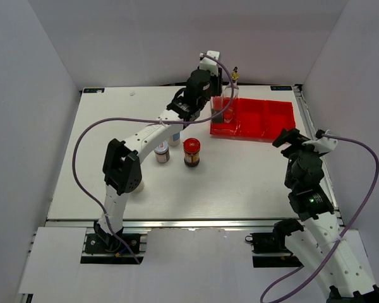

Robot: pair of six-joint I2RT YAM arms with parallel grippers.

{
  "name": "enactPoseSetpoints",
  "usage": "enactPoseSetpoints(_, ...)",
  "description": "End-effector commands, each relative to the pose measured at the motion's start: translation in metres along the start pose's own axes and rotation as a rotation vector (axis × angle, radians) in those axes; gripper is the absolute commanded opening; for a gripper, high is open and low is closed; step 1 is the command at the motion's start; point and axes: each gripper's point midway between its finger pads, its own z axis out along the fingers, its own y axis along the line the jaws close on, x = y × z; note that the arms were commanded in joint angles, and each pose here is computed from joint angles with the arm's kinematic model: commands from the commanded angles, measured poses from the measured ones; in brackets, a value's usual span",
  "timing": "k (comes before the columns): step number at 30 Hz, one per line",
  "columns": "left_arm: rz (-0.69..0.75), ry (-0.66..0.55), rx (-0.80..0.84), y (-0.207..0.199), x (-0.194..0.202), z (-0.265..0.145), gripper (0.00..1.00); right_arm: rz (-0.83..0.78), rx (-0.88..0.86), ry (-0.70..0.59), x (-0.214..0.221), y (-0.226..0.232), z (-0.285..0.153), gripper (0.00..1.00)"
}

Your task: Organize the condiment bottles

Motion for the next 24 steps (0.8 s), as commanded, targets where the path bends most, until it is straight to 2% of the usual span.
enactPoseSetpoints(1, -0.112, -0.276, -0.002, -0.001, -0.102, -0.013, 0.00, 0.003, 0.006, -0.009, 0.001, -0.003, 0.000, 0.89)
enactPoseSetpoints(9, -0.101, -0.270, -0.028, -0.014, -0.076, 0.005, 0.00, -0.010, -0.003, -0.010, 0.005, -0.004, -0.001, 0.89)
enactPoseSetpoints(18, -0.107, -0.291, -0.018, -0.030, -0.070, 0.009, 0.00, -0.019, 0.003, -0.033, 0.004, -0.008, -0.001, 0.89)
enactPoseSetpoints(24, -0.074, -0.293, -0.050, -0.035, -0.050, 0.014, 0.00, -0.023, 0.014, -0.034, 0.006, -0.010, -0.001, 0.89)
